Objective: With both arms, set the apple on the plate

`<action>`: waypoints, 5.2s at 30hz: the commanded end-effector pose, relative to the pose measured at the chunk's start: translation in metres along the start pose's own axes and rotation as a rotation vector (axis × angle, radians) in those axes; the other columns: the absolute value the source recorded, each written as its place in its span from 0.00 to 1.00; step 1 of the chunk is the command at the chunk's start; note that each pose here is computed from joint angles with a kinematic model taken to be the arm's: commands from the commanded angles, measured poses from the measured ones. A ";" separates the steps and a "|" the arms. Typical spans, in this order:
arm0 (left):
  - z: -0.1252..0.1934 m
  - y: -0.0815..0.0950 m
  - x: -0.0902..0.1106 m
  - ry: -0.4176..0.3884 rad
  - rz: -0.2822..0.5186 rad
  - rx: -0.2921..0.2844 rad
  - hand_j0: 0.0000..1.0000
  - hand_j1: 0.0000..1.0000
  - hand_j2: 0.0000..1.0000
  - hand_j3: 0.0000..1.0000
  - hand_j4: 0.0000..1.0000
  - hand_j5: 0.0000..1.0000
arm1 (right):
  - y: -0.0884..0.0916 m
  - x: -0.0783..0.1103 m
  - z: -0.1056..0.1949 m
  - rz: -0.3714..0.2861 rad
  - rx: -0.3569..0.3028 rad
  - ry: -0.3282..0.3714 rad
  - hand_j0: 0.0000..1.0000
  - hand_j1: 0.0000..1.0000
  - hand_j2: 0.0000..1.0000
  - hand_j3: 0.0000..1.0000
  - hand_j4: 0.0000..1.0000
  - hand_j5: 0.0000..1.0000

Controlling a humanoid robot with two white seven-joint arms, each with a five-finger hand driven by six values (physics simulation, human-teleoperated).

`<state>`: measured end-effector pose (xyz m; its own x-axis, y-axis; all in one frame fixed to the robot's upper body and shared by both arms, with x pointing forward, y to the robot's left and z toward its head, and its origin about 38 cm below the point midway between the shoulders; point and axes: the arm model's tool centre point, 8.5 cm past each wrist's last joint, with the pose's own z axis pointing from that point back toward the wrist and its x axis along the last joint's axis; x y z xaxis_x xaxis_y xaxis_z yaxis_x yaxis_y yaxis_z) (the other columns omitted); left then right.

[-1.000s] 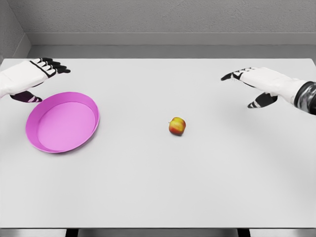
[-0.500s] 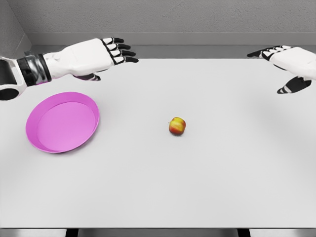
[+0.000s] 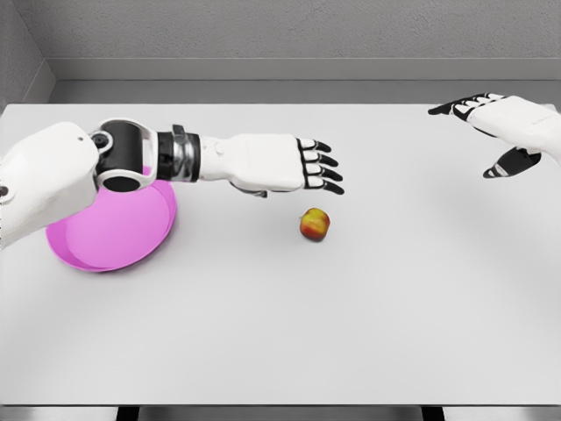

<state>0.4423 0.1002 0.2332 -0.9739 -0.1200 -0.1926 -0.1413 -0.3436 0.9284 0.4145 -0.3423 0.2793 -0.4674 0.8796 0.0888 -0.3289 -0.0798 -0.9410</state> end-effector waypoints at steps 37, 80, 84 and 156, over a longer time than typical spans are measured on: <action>-0.051 -0.013 0.022 -0.114 -0.028 -0.231 1.00 1.00 1.00 1.00 1.00 1.00 | 0.000 -0.001 0.001 0.001 0.001 0.002 1.00 1.00 1.00 1.00 1.00 1.00; -0.081 -0.034 0.010 -0.086 -0.016 -0.329 0.75 0.75 0.75 0.75 0.75 0.75 | 0.000 -0.001 0.001 0.002 0.002 0.003 1.00 1.00 1.00 1.00 1.00 1.00; -0.082 -0.034 0.011 -0.090 -0.017 -0.332 0.67 0.67 0.67 0.67 0.67 0.67 | 0.000 -0.001 0.001 0.002 0.002 0.003 1.00 1.00 1.00 1.00 1.00 1.00; 0.175 -0.064 -0.021 0.280 0.108 -0.403 1.00 1.00 1.00 1.00 1.00 1.00 | 0.000 0.000 0.000 0.000 0.001 0.001 1.00 1.00 1.00 1.00 1.00 1.00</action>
<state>0.4399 0.2865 0.2322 -0.8893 -0.4015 -0.2187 0.0975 -0.6339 0.7672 0.4144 -0.3426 0.2793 -0.4670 0.8799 0.0878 -0.3293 -0.0809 -0.9408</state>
